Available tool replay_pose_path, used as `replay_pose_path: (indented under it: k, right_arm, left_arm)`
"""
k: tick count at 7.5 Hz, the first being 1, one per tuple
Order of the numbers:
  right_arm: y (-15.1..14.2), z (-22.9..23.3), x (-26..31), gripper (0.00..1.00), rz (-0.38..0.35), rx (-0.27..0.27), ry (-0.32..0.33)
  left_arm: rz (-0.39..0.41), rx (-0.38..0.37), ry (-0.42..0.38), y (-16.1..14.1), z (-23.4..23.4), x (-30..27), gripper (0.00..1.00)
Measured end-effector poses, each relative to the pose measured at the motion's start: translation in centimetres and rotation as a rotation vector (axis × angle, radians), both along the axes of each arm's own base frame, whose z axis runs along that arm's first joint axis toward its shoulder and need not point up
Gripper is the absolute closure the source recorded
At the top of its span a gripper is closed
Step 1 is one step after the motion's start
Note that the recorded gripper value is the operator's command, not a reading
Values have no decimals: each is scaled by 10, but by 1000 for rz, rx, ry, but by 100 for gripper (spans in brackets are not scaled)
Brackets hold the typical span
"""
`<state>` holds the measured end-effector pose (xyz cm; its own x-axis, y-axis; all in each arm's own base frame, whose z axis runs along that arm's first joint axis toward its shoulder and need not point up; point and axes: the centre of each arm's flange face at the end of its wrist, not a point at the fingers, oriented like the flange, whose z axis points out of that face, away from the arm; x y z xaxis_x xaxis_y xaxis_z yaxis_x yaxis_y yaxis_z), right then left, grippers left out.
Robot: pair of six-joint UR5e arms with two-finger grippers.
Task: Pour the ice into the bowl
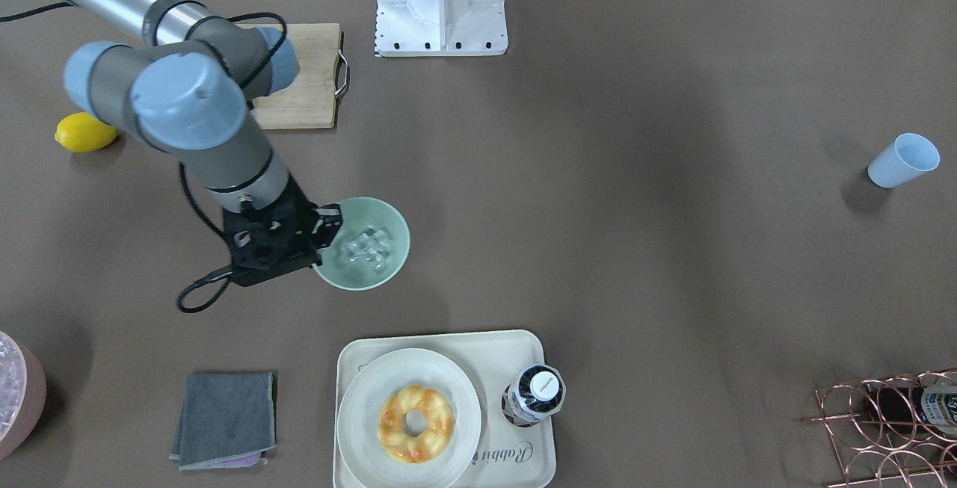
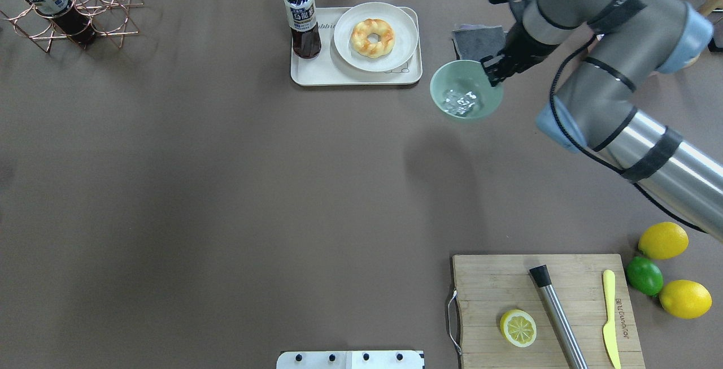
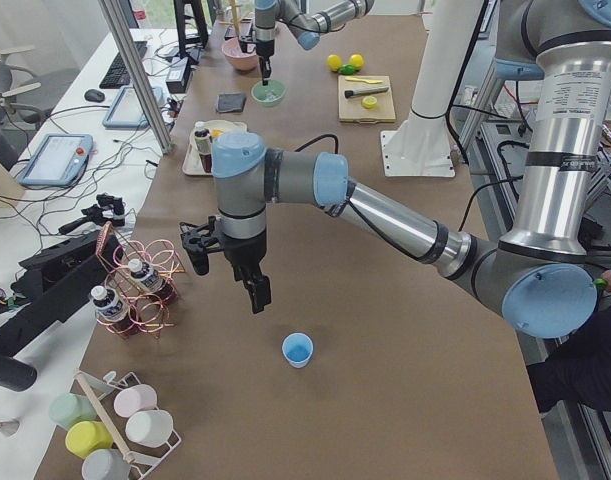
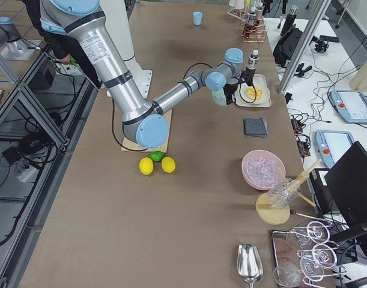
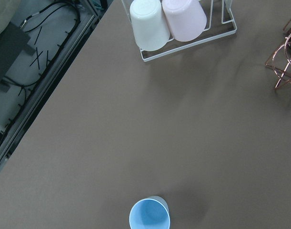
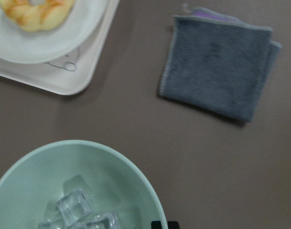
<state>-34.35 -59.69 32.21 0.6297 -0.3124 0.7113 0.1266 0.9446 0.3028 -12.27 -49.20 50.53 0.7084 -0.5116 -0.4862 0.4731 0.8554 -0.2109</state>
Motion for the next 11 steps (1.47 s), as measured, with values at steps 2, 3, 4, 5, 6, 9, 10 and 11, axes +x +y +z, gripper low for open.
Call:
replay_pose_path:
  k: [2, 3, 4, 5, 6, 9, 10, 11]
  right_arm:
    - [-1, 90, 98, 100, -3, -54, 9]
    - [7, 132, 141, 100, 25, -83, 9]
    - [17, 174, 177, 100, 36, -83, 12]
    - [20, 211, 207, 100, 24, -71, 18]
    - [20, 244, 237, 100, 7, -54, 25]
    - [36, 301, 292, 100, -22, -31, 45]
    - [39, 317, 299, 100, -39, -28, 52]
    - [41, 329, 304, 100, -50, -27, 56]
  left_arm:
    - [72, 113, 42, 7, 42, -10, 3]
    - [128, 155, 97, 7, 57, -7, 3]
    - [166, 184, 151, 7, 63, -2, 3]
    - [186, 199, 191, 7, 65, 4, 3]
    - [208, 203, 231, 6, 66, 16, 3]
    - [278, 194, 284, 11, 82, 54, 3]
    - [287, 199, 287, 19, 94, 58, 3]
    - [291, 209, 287, 27, 111, 59, 3]
